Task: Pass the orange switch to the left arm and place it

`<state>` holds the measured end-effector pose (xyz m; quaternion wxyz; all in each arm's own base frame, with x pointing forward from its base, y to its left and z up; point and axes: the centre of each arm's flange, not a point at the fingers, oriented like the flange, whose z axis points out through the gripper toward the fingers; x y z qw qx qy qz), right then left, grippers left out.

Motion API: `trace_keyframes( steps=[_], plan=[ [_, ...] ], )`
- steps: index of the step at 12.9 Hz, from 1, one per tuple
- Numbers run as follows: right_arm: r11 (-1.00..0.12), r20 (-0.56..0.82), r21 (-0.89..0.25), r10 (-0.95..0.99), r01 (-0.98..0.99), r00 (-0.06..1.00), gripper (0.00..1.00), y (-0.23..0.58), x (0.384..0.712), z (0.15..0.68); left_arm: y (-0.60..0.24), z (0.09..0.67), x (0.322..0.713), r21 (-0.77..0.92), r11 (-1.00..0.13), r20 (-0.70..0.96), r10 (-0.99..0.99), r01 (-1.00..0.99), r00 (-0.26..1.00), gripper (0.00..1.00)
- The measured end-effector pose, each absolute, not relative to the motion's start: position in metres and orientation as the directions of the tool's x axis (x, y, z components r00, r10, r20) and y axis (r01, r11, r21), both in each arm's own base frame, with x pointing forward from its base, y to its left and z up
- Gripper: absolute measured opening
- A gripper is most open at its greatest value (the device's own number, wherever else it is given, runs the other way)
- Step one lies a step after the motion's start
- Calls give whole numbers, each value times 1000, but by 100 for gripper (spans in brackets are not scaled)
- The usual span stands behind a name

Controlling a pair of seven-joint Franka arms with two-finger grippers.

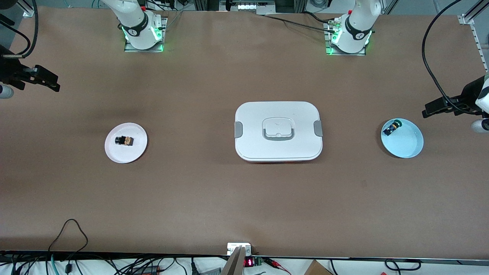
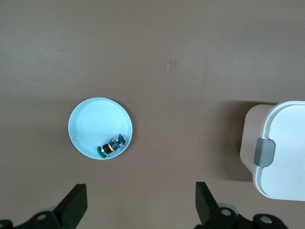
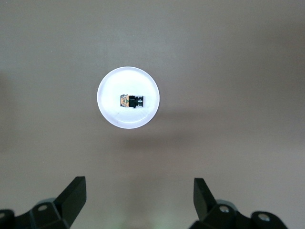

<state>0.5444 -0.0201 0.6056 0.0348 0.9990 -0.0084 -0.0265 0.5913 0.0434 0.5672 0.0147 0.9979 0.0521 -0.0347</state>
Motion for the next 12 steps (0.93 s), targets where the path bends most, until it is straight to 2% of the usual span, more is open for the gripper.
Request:
trace_keyframes(
  steps=[12],
  plan=[
    [-999,-41,37,-19,-18,999,100,-17,545,611,43,567,591,26,-994,-71,103,105,992,100]
  ],
)
